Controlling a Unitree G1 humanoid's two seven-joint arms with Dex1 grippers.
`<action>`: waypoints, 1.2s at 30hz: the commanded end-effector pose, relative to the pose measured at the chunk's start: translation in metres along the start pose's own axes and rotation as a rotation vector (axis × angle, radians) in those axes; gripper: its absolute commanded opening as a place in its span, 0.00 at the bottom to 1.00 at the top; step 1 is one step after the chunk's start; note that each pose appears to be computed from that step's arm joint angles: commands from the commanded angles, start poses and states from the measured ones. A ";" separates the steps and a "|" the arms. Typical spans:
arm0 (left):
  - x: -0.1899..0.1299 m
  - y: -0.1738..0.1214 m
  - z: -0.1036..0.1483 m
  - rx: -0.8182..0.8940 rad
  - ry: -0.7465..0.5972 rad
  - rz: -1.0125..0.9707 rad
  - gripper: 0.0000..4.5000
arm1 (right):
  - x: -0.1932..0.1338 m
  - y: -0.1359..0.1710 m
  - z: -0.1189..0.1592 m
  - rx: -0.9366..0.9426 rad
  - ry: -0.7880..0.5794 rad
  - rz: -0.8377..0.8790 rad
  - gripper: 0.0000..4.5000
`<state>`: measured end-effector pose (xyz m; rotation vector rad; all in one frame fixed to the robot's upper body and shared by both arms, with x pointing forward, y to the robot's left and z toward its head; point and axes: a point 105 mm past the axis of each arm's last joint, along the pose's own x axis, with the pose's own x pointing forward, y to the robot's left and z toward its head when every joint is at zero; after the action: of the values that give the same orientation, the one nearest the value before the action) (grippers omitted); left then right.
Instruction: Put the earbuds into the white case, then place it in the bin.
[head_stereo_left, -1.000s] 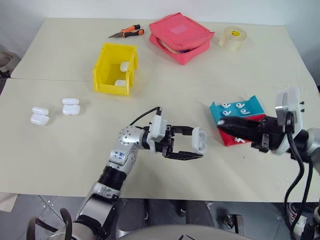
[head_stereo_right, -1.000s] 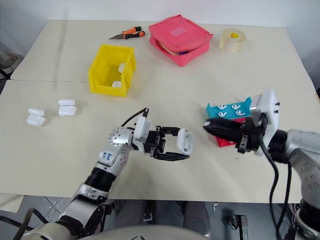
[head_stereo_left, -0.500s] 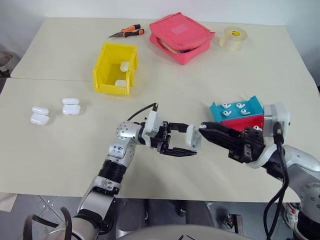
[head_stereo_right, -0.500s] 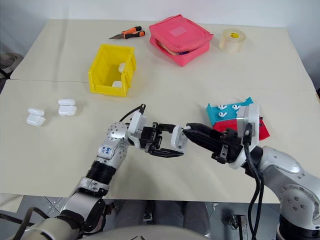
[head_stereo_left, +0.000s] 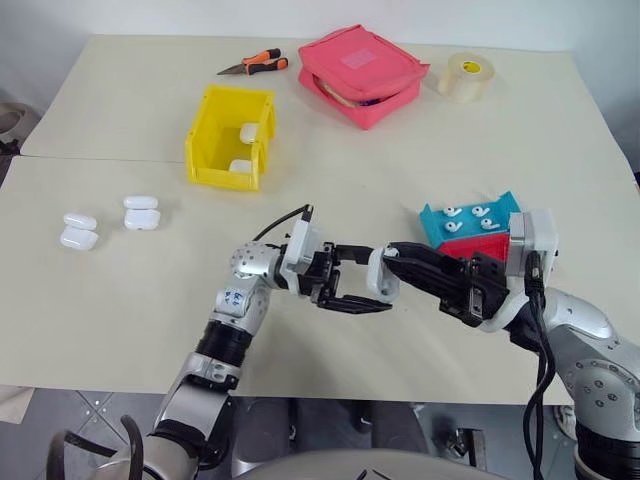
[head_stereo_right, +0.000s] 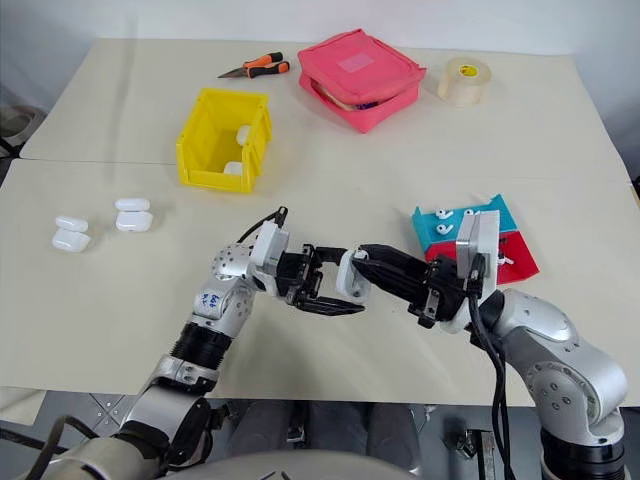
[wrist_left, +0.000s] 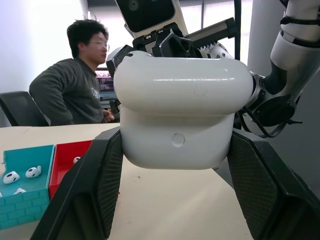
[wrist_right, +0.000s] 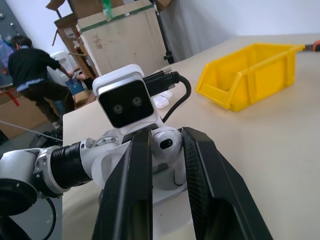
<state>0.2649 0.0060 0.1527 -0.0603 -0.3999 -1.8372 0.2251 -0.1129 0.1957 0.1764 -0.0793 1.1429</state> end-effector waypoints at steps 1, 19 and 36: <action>0.011 -0.004 0.017 0.076 -0.049 -0.066 0.61 | -0.007 -0.004 -0.017 -0.007 0.090 -0.020 0.11; 0.006 0.004 0.021 0.115 -0.052 -0.030 0.61 | -0.019 -0.018 -0.018 -0.049 0.182 -0.042 0.11; -0.003 0.017 0.005 0.095 -0.005 0.065 0.61 | -0.016 -0.013 0.019 -0.166 0.186 -0.024 0.33</action>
<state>0.2783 0.0065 0.1542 -0.0215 -0.4442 -1.7669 0.2347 -0.1352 0.1980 -0.0436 0.0350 1.1117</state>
